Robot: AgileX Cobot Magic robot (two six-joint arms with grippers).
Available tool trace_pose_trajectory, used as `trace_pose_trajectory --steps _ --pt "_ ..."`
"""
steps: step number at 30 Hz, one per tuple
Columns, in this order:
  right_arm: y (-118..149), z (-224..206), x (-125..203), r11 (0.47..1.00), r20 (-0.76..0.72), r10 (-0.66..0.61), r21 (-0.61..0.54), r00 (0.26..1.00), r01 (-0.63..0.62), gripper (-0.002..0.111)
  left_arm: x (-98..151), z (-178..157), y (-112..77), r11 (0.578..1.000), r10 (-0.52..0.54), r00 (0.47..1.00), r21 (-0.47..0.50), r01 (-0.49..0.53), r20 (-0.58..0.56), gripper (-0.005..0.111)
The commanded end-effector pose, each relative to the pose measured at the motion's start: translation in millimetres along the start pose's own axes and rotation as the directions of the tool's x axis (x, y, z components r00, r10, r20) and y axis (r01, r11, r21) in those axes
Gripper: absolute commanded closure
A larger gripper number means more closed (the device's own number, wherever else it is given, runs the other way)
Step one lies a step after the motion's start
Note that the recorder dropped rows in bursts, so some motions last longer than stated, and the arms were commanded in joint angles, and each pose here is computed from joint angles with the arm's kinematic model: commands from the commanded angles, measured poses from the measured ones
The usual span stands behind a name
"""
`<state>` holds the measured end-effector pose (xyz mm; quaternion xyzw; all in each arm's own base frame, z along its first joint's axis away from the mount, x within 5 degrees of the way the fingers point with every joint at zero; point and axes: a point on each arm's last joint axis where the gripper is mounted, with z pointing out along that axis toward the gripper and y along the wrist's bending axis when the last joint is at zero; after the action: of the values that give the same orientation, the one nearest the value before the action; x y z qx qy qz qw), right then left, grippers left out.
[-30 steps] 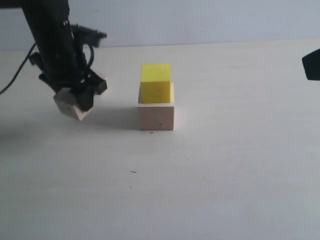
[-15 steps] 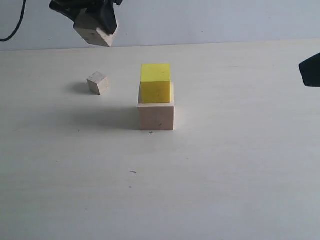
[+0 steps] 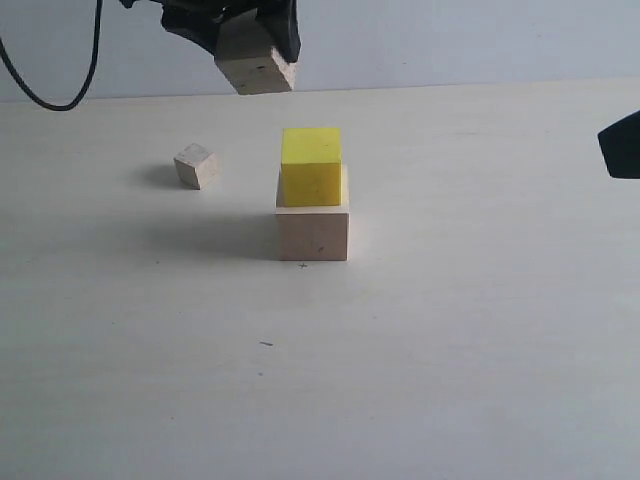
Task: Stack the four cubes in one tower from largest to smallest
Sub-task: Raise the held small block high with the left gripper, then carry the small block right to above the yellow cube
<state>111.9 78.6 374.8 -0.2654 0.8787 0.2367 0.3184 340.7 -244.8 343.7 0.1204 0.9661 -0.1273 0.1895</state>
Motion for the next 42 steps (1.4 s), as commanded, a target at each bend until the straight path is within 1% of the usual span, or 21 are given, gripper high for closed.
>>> trace_pose_trajectory --steps 1,4,6,9,17,23,26,32,33,35,36,38,39,42 --pt "0 0 1 1.0 0.002 -0.005 0.006 1.0 0.005 0.108 3 1 -11.2 1.0 -0.031 1.0 0.008 0.031 0.003 0.107" --pt "0 0 1 1.0 0.002 -0.005 0.006 1.0 0.005 0.108 6 5 -18.8 0.999 -0.038 0.999 0.012 0.038 -0.009 0.107" --pt "0 0 1 1.0 0.002 -0.005 0.006 1.0 0.005 0.108 6 9 -20.6 0.998 -0.056 0.998 0.017 0.057 -0.018 0.107" --pt "0 0 1 1.0 0.0 -0.005 0.005 1.0 0.005 0.108 -1 13 -24.5 0.995 -0.09 0.996 0.034 0.09 -0.011 0.107" --pt "1 -3 3 1.0 0.002 -0.009 0.004 1.0 0.009 0.108 -19 24 -32.6 0.993 -0.103 0.994 0.059 0.101 0.029 0.107" --pt "3 -7 4 1.0 0.016 -0.016 0.005 1.0 0.016 0.108 -19 48 -30.7 0.993 -0.11 0.994 0.041 0.111 -0.015 0.107" --pt "4 -9 5 1.0 0.022 -0.019 0.005 1.0 0.019 0.108 -18 49 -31.2 0.993 -0.111 0.994 0.046 0.111 -0.02 0.107" --pt "7 -14 8 1.0 0.04 -0.028 0.007 0.999 0.028 0.108 -16 54 -28.0 0.998 -0.065 0.997 0.018 0.066 -0.028 0.107" --pt "7 -14 8 1.0 0.04 -0.028 0.007 0.999 0.028 0.108 -16 54 -27.9 0.999 -0.042 0.999 0.018 0.043 -0.03 0.107" --pt "7 -14 8 1.0 0.042 -0.028 0.008 0.999 0.028 0.108 -15 55 -29.4 0.995 0.089 0.995 0.039 -0.088 -0.033 0.107" --pt "7 -14 8 1.0 0.044 -0.028 0.008 0.999 0.028 0.108 -15 50 -30.9 0.974 0.22 0.975 0.059 -0.218 -0.021 0.107" --pt "7 -14 8 1.0 0.044 -0.028 0.008 0.999 0.028 0.108 -15 44 -31.7 0.947 0.314 0.95 0.069 -0.313 -0.004 0.107" --pt "7 -14 7 1.0 0.048 -0.028 0.009 0.998 0.028 0.108 -15 40 -31.9 0.925 0.375 0.927 0.07 -0.374 0.009 0.107" --pt "6 -14 7 1.0 0.052 -0.028 0.011 0.998 0.028 0.108 -16 32 -31.6 0.864 0.499 0.866 0.062 -0.5 0.033 0.107"
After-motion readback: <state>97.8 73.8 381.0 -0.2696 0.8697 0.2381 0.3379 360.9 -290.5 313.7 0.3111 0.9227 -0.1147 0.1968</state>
